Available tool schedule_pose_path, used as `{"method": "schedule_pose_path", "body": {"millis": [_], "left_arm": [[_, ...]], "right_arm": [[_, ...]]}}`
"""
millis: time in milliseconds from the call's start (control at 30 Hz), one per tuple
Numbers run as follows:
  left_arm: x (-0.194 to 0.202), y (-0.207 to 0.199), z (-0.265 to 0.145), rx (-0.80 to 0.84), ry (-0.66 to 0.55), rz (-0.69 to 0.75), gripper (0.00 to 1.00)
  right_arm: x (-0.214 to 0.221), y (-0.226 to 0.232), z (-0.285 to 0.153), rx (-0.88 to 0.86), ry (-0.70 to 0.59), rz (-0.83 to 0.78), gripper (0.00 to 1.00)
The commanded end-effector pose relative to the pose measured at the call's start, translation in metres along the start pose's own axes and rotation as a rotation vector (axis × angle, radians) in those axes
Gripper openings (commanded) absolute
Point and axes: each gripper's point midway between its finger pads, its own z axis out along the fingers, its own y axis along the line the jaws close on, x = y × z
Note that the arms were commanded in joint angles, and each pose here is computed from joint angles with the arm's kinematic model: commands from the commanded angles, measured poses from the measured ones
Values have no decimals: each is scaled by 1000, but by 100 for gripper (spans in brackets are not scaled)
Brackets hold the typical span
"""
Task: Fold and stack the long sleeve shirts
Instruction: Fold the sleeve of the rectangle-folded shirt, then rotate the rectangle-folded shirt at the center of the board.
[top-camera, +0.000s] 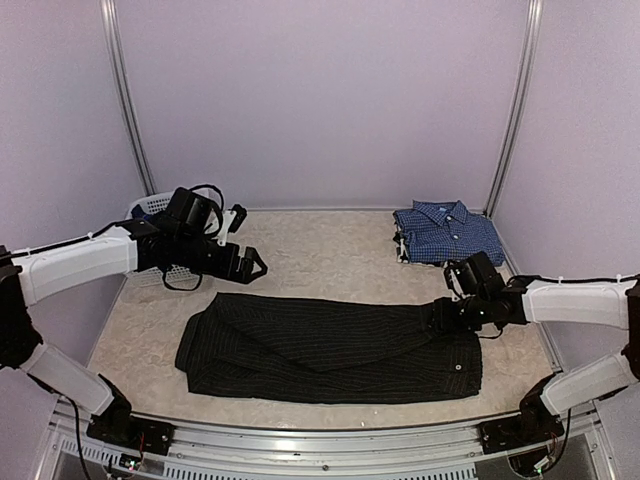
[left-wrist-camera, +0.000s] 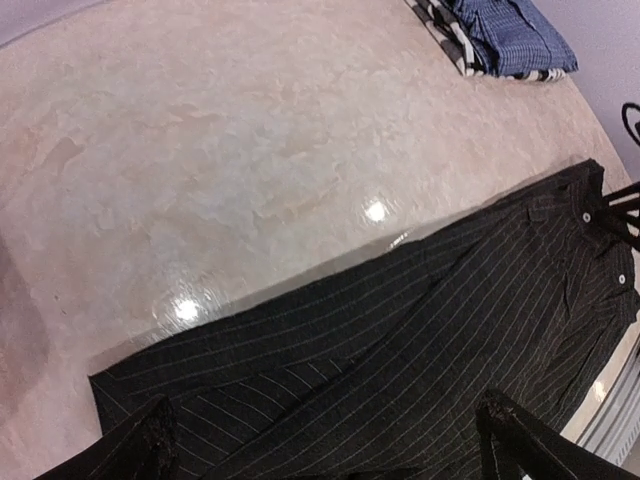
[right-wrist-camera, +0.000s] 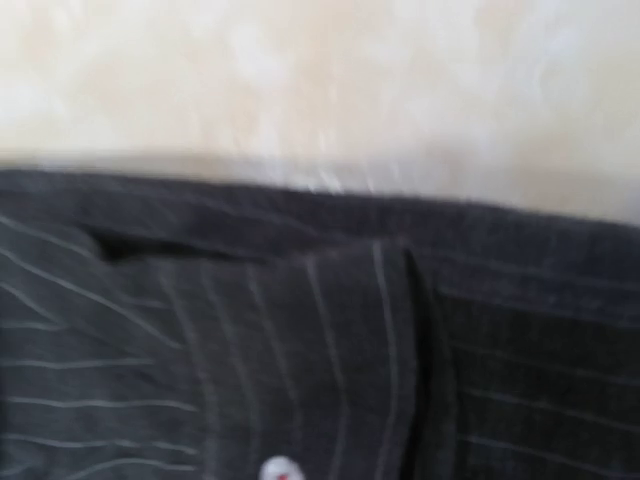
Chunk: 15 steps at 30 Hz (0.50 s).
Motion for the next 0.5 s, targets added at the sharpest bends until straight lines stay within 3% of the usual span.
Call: {"method": "schedule_pose_path", "body": {"millis": [0, 233, 467], "left_arm": [[32, -39, 8, 103, 25, 30, 99], [82, -93, 35, 230, 104, 49, 98], [135, -80, 61, 99, 229, -37, 96]], "right_arm": [[-30, 8, -26, -28, -102, -11, 55], [-44, 33, -45, -161, -178, -57, 61], [-33, 80, -32, -306, -113, -213, 61]]}}
